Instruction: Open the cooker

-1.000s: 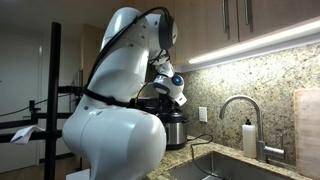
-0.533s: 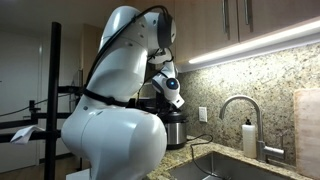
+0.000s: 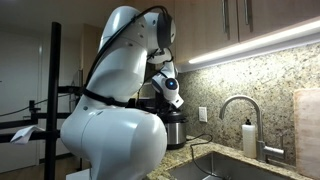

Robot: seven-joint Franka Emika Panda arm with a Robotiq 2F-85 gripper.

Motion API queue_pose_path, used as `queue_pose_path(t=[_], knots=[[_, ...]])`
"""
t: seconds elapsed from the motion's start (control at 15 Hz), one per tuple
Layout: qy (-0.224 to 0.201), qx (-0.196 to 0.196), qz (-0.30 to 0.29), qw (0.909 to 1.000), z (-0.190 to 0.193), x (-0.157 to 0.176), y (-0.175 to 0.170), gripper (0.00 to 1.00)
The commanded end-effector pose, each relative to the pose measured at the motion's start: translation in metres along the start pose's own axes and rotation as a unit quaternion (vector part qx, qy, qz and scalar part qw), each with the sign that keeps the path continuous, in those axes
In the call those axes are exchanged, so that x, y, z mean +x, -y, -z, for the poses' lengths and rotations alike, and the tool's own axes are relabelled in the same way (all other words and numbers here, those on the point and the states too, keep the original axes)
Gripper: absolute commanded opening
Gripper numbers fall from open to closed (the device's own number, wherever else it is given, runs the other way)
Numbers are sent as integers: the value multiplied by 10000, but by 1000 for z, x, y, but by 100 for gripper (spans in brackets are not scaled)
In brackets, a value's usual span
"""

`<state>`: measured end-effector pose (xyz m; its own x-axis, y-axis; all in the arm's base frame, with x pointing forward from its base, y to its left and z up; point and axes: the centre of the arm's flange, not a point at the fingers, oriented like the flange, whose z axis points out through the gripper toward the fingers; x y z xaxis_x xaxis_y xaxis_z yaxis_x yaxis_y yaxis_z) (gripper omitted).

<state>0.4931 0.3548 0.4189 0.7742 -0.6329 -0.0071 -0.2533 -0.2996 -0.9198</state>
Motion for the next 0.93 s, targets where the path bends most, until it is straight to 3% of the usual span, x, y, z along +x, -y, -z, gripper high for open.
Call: queue_pose_path(t=[0.0, 0.27, 0.53, 0.87], knots=[[355, 195, 93, 9991, 0, -23, 31, 5], [816, 365, 68, 9960, 4, -15, 37, 5], [1102, 509, -204, 9924, 1, 13, 17, 5], [1827, 788, -621, 9780, -9, 29, 22, 5]])
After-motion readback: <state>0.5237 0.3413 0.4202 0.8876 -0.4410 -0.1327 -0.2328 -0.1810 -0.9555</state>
